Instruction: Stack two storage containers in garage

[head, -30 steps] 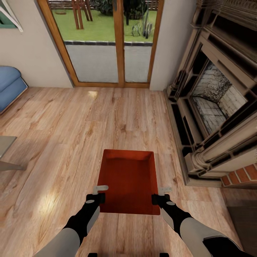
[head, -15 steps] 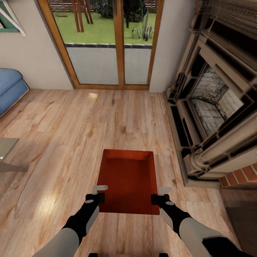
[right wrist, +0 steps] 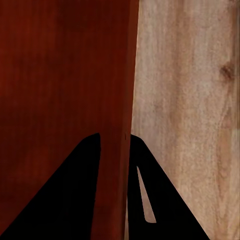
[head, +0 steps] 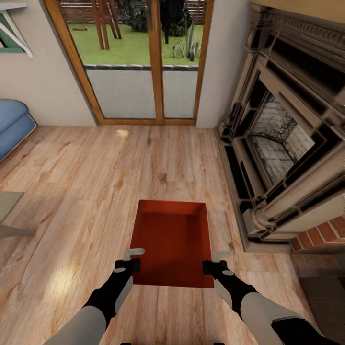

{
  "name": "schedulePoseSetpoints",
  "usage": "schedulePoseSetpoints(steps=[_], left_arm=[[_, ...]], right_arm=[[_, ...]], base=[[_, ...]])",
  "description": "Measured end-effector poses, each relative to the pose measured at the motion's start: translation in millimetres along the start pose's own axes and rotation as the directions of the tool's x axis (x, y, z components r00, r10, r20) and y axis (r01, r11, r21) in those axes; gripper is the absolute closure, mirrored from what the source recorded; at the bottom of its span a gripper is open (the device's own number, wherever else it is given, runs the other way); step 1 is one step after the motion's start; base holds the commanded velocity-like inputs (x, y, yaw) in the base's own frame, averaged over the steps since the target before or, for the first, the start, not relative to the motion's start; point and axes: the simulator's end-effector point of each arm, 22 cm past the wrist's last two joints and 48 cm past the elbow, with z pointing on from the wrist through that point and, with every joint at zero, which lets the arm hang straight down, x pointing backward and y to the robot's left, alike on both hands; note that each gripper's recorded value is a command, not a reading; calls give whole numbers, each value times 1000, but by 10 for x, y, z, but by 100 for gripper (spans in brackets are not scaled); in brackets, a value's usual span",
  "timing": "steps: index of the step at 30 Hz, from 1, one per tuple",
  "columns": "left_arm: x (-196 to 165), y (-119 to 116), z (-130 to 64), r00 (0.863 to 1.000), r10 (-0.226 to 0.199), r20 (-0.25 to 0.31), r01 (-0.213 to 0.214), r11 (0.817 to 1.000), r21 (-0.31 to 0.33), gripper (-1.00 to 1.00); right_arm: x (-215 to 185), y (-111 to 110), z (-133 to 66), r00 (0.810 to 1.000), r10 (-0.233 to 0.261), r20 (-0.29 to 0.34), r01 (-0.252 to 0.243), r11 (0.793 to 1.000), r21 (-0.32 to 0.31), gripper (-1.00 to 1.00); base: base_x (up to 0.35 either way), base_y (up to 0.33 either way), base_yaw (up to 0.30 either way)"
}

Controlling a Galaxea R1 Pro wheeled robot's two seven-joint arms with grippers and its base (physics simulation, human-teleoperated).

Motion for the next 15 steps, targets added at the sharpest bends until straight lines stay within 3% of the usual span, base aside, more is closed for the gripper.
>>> schedulePoseSetpoints(steps=[15], left_arm=[[-141,8,-223,1000,-2,20,2,1000,0,100]], right_arm=[[-151,-1,-216,1000,-1,20,1,1000,0,100]], base=[[0,0,-47]])
